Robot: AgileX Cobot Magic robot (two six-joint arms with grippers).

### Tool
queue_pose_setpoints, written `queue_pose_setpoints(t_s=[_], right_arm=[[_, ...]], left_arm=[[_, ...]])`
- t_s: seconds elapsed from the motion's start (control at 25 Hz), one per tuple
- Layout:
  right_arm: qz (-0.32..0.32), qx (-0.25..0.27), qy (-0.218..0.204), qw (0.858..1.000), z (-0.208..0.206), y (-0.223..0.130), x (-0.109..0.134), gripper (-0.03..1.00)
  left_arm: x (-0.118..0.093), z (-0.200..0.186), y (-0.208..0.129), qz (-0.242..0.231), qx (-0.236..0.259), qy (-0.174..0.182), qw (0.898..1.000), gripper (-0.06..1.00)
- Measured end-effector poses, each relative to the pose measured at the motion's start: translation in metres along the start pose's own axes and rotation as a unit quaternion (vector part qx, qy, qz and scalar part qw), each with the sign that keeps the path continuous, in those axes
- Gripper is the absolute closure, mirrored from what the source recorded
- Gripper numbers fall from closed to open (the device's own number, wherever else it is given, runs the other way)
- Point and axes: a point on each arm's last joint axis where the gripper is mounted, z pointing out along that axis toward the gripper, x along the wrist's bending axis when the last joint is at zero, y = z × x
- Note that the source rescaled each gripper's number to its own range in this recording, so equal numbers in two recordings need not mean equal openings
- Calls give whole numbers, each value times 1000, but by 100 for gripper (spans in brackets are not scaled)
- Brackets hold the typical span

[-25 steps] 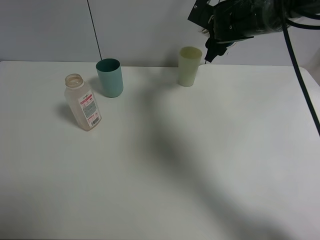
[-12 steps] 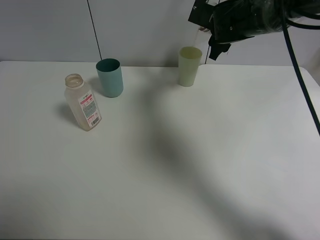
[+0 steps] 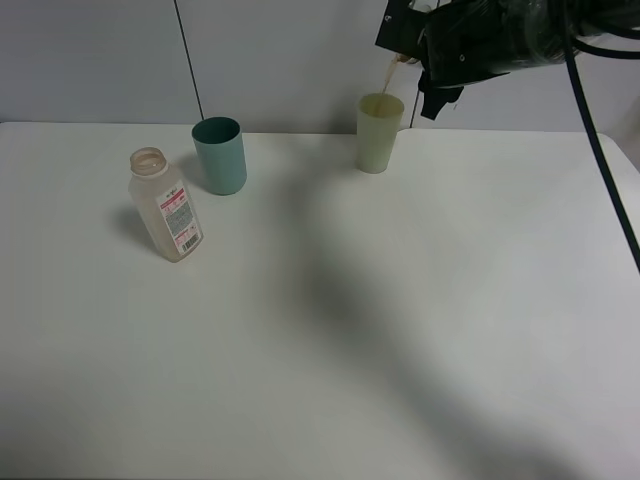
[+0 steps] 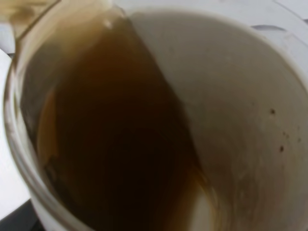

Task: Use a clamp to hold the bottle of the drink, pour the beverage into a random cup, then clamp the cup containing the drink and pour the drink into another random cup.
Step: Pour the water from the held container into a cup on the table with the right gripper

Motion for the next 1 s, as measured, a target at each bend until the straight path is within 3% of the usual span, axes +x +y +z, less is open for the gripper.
queue_pose_setpoints(t_s=[1.0], right_arm=[[-116, -8, -45, 992, 0, 2, -8, 91]], left_arm=[[0, 0, 0, 0, 0, 0, 1000, -6]])
